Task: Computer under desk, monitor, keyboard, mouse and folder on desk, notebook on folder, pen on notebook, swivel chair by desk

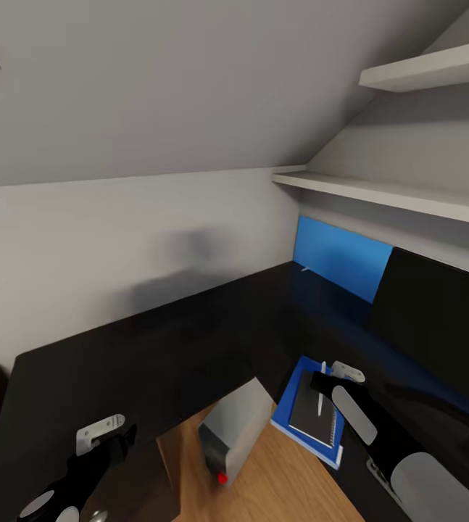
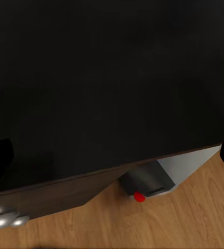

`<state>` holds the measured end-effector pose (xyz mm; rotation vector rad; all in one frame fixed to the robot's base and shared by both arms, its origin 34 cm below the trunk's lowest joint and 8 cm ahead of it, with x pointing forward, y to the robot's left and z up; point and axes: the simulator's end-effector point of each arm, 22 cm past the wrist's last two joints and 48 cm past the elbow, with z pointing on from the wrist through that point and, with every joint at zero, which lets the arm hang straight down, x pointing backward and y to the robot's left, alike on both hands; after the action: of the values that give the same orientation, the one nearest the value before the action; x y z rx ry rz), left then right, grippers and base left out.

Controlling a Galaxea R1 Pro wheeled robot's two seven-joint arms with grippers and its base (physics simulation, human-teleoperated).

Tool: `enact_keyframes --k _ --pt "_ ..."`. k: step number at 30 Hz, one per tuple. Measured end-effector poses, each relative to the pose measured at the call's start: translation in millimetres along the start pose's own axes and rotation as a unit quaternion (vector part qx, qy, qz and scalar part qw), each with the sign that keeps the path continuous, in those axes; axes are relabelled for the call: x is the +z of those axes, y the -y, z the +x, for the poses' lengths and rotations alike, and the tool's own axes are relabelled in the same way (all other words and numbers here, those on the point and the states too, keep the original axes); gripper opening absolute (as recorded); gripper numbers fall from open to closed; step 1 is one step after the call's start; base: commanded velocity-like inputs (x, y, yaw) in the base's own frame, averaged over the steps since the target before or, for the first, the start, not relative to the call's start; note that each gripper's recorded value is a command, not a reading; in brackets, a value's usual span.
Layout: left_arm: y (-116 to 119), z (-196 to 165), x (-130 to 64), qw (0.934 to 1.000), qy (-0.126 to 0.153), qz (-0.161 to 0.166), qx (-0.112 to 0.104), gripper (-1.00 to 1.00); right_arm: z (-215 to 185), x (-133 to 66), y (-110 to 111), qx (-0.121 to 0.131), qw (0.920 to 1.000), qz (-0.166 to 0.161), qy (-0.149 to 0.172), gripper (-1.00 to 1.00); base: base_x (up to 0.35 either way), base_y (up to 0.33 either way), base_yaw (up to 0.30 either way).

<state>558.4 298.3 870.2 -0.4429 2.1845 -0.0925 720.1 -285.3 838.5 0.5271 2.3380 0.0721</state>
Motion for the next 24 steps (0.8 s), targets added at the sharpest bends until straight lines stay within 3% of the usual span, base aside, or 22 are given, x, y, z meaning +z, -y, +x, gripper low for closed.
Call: enact_keyframes --k 24 --pt "3 2 -0.1 1.0000 -0.001 0.003 0.002 1.00 17 10.1 3 0.011 0.9998 0.016 -0.009 -1.00 0.005 0.000 0.000"
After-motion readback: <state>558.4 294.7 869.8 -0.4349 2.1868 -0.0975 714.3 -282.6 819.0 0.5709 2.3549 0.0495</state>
